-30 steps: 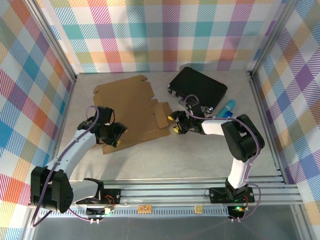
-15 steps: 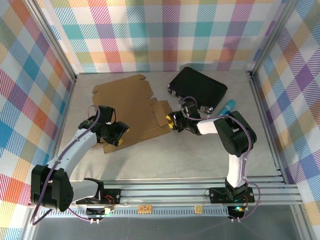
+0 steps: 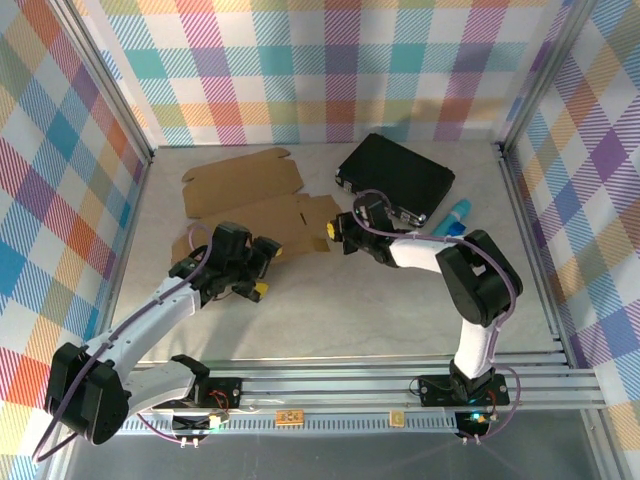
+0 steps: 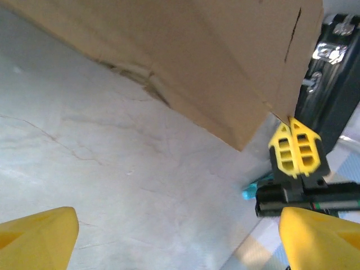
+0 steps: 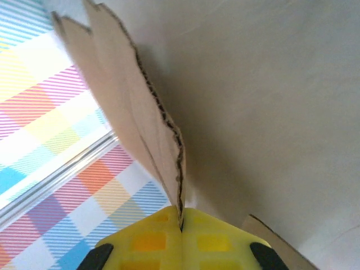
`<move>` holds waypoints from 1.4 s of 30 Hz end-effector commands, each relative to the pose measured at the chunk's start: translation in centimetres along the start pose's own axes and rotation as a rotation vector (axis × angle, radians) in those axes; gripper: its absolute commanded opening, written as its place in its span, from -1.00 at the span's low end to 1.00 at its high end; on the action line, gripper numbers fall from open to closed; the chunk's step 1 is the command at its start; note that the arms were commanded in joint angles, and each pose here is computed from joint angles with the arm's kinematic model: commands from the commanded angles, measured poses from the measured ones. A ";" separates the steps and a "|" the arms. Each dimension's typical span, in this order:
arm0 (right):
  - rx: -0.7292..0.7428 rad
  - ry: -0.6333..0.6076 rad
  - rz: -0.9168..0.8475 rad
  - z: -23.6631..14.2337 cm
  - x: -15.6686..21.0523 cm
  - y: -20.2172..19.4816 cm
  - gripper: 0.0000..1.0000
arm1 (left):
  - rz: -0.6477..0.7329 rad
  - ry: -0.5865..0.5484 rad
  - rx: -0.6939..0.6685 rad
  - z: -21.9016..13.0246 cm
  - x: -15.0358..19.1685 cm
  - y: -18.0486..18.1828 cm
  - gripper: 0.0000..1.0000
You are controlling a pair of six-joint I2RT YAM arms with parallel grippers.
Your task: Fold the paper box
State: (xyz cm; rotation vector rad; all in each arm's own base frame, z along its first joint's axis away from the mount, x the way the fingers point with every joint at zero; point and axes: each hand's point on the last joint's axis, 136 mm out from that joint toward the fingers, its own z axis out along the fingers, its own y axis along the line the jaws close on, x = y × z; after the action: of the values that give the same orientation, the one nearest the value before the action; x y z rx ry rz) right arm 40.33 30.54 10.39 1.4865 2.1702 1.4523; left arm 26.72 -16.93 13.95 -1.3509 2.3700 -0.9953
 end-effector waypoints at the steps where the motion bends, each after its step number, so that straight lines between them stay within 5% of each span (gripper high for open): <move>1: 0.021 -0.037 0.101 -1.5 0.5 1.0 -1.00 | -0.137 -0.107 0.090 0.2 -1.5 -1.7 0.87; 10: 0.084 -0.012 0.158 -3.0 1.7 0.8 -1.00 | -0.197 -0.300 0.247 -0.1 -5.2 -4.2 0.76; 15: 0.081 0.002 0.165 -3.7 2.3 1.6 -1.00 | -0.231 -0.338 0.308 0.4 -6.1 -3.6 -0.11; 17: 0.090 0.002 0.152 -4.4 2.6 1.9 -1.00 | -0.237 -0.360 0.328 -0.2 -6.5 -3.8 -0.81; 19: 0.085 -0.005 0.114 -5.3 2.9 2.7 -0.91 | -0.219 -0.386 0.334 -1.4 -6.7 -4.5 -1.00; 22: 0.057 -0.034 -0.048 -8.1 3.4 5.5 -0.14 | -0.157 -0.420 0.314 -4.0 -6.8 -6.4 -1.00; 25: 0.027 -0.072 -0.248 -11.9 3.8 8.5 0.20 | -0.072 -0.448 0.313 -7.5 -6.4 -9.1 -1.00; 30: -0.045 -0.177 -0.478 -18.6 2.9 11.9 0.34 | -0.012 -0.453 0.357 -13.3 -5.0 -13.4 -1.00; 42: -0.137 -0.487 -0.798 -29.8 -0.4 17.9 0.31 | -0.104 -0.387 0.399 -24.7 0.1 -18.9 -1.00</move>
State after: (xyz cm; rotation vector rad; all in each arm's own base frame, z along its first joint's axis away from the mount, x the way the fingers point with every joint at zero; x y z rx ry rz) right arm 35.70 14.13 37.52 0.7838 1.9677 0.9562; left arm 28.19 -14.19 44.72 -1.2974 1.7296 -1.1393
